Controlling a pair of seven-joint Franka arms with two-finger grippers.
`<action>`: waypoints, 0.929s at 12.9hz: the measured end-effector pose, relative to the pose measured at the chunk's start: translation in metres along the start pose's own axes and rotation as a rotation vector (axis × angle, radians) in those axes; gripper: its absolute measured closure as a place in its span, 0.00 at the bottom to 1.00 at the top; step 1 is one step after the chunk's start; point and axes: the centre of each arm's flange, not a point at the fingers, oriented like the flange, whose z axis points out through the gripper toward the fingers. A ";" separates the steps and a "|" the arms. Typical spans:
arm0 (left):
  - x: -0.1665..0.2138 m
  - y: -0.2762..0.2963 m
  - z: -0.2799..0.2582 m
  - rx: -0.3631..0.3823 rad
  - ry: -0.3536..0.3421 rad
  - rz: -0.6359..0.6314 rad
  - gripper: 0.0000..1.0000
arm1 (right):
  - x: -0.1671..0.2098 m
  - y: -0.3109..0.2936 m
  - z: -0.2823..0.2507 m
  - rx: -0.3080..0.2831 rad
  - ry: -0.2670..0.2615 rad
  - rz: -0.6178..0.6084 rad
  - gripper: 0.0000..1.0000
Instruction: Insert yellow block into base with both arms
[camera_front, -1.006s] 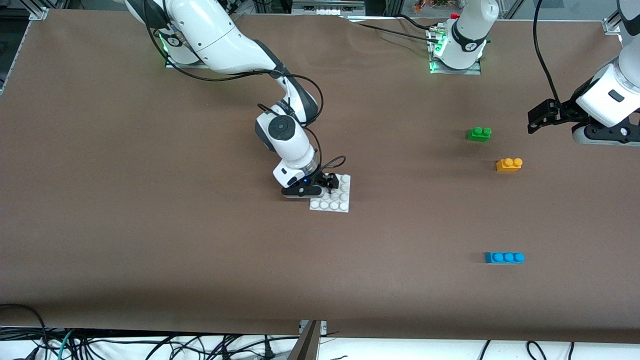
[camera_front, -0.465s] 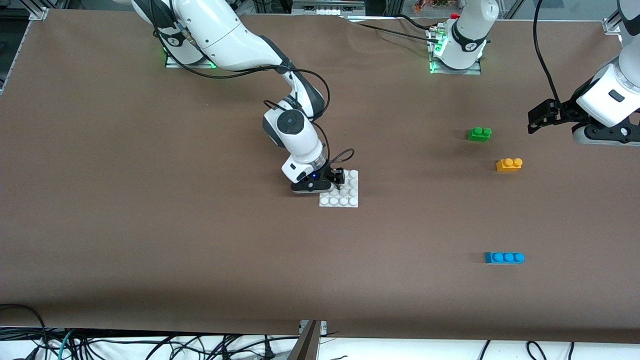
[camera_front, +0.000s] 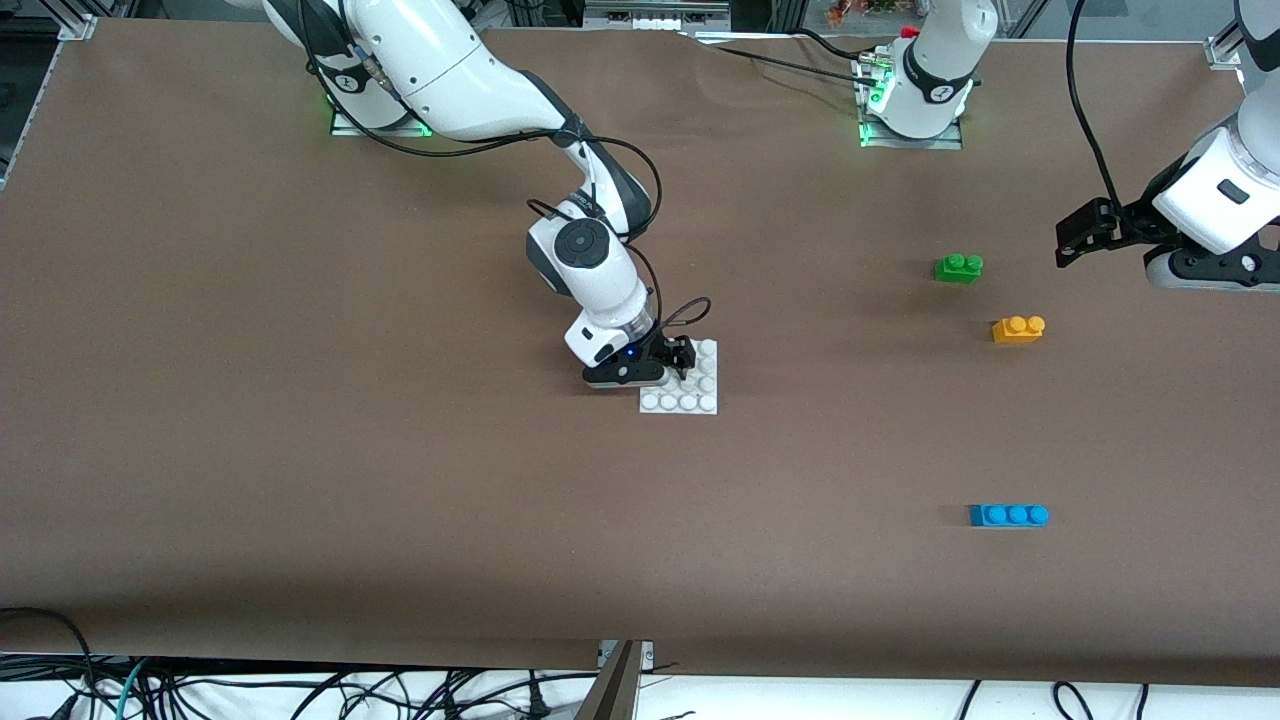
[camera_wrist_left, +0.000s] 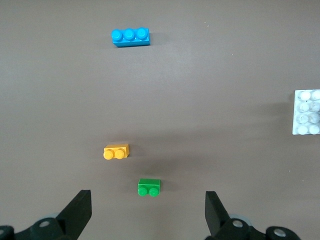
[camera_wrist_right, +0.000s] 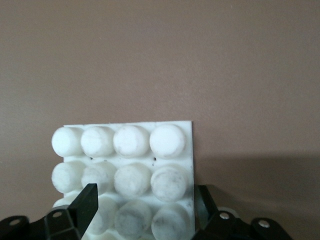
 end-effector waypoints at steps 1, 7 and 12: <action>0.000 0.000 0.000 0.000 0.000 0.000 0.00 | 0.011 -0.007 -0.011 -0.010 -0.008 0.002 0.07; 0.001 0.000 0.000 0.000 0.001 -0.001 0.00 | 0.105 0.022 -0.159 -0.190 -0.127 0.031 0.01; 0.001 -0.001 0.000 0.000 -0.001 -0.002 0.00 | 0.152 0.152 -0.311 -0.230 -0.192 -0.086 0.00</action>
